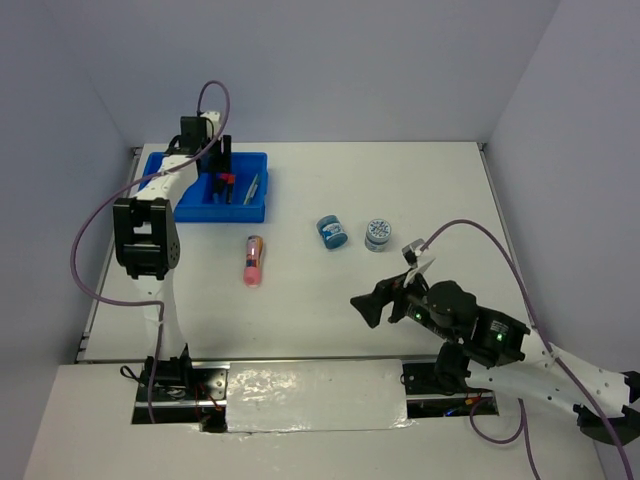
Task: Sort the stationery into containers
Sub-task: Place the pen in the storage box, then pick up the stationery from the center of the board.
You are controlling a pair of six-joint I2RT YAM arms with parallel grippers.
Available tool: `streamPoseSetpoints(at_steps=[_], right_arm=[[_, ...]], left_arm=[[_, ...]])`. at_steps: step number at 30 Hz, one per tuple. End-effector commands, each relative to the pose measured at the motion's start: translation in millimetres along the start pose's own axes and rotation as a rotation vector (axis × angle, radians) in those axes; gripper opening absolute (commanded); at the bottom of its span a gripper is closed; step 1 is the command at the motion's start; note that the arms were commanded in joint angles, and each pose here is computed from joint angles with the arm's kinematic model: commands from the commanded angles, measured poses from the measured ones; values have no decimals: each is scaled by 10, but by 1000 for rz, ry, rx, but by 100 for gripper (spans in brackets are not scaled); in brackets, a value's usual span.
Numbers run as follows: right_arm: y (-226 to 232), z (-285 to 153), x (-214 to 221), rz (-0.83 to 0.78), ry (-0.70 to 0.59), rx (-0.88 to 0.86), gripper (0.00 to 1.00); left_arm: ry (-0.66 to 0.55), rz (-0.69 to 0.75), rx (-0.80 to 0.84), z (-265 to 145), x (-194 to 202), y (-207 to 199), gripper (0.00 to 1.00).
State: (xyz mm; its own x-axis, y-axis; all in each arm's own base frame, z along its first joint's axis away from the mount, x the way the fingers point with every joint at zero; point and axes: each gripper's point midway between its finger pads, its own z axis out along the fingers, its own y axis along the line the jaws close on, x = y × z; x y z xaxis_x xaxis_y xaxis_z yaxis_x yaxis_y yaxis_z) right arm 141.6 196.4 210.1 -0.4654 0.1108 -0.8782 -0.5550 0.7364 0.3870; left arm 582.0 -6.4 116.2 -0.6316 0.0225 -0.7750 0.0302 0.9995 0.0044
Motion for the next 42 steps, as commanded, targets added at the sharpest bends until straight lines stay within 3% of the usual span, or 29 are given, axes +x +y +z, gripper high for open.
streamPoseSetpoints(at_steps=[1,7,13,16,21,22,24,27,30,36,42], right_arm=[[126,31,-154,11,-45,-44,100],[91,204,-22,11,-2,-4,100],[-218,455,124,58,28,223,100],[-245,584,176,73,21,250,100],[-158,787,250,140,52,259,100],[-156,830,299,138,70,267,100],[-58,881,326,136,93,224,100],[70,928,351,142,118,173,100],[93,905,384,159,127,159,100],[167,786,421,187,132,89,100],[198,649,416,178,138,48,100]], left_arm=[[-105,-16,23,-97,-343,-66,82],[-288,-88,98,-881,-1135,-211,99],[-375,-210,128,-1891,-1649,-283,99],[-362,-255,133,-2321,-1638,-302,99],[-277,-306,216,-2682,-915,-483,99],[-235,-311,243,-2708,-529,-564,99],[-223,-308,293,-2751,-262,-775,99],[-118,-290,293,-2682,541,-1018,99],[-52,-286,296,-2529,991,-1248,99],[105,-226,221,-2133,1534,-1535,99],[165,-194,203,-1818,1747,-1600,99]])
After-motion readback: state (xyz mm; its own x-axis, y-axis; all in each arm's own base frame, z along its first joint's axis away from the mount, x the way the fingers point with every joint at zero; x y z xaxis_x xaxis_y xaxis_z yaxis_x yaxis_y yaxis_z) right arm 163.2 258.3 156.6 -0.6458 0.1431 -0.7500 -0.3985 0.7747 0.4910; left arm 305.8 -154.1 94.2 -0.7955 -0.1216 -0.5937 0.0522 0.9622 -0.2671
